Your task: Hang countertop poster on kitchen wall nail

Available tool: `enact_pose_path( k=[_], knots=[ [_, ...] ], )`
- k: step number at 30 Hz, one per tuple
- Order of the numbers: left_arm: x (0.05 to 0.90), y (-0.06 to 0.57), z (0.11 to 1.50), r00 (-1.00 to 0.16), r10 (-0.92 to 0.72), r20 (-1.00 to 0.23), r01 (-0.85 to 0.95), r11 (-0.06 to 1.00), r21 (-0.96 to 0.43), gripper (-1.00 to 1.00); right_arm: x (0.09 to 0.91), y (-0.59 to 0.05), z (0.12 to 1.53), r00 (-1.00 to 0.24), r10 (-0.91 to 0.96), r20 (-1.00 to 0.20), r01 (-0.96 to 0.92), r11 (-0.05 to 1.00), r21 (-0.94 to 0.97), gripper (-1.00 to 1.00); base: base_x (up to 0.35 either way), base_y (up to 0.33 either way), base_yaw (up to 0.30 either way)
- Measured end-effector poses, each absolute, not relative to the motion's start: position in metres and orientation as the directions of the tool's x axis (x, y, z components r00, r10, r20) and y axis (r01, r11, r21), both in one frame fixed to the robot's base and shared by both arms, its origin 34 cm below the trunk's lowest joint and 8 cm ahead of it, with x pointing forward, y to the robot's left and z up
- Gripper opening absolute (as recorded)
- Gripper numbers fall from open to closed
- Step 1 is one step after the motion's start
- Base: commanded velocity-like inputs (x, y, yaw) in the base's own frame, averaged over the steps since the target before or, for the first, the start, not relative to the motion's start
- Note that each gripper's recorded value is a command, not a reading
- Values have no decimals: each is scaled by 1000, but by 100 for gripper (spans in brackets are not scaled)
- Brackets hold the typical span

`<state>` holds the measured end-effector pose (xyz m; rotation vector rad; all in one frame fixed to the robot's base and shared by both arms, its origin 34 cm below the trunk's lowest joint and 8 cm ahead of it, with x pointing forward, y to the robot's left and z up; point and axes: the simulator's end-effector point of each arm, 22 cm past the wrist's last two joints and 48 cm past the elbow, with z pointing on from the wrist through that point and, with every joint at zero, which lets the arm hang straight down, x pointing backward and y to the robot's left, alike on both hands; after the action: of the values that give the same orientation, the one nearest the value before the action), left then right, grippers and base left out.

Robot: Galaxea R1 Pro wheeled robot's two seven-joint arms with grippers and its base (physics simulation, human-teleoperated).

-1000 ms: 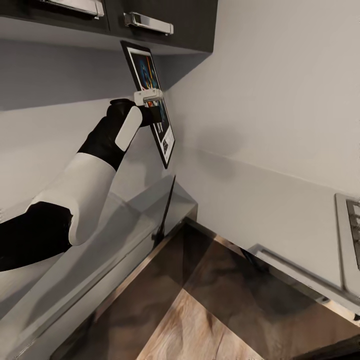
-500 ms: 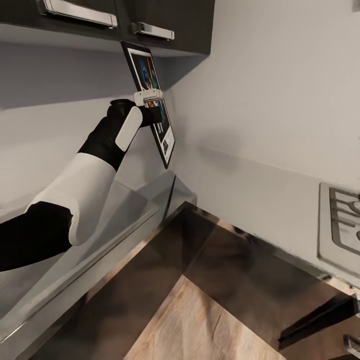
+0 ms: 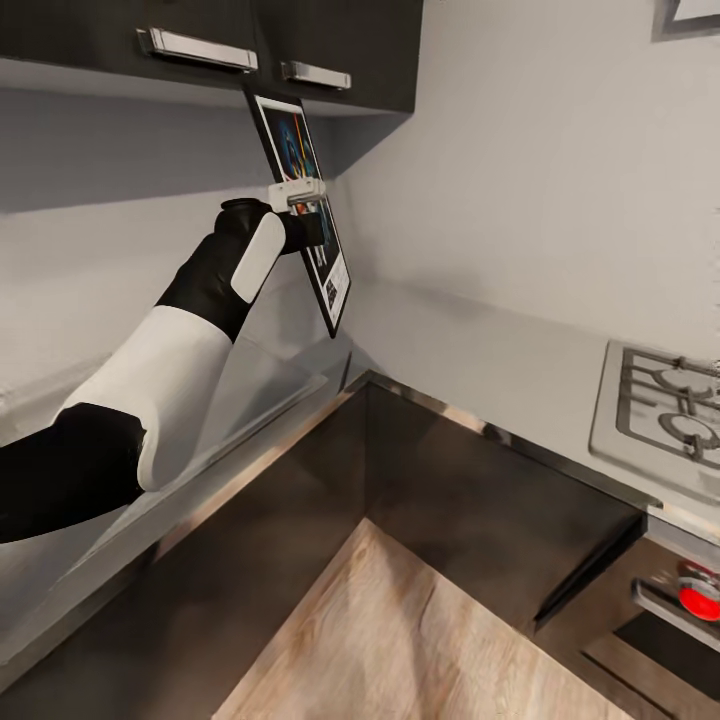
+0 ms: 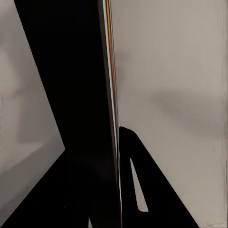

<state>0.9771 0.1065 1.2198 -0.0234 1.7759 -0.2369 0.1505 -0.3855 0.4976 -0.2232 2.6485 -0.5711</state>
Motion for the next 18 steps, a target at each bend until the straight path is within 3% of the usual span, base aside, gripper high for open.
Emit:
enact_pose_path(
  k=[18],
  knots=[
    [975,107,1232,-191,-139,-972,116,980,-163,-100,151,-387,498,-899,-237,-369,-63,902,-427,100,-336,0,0]
  ],
)
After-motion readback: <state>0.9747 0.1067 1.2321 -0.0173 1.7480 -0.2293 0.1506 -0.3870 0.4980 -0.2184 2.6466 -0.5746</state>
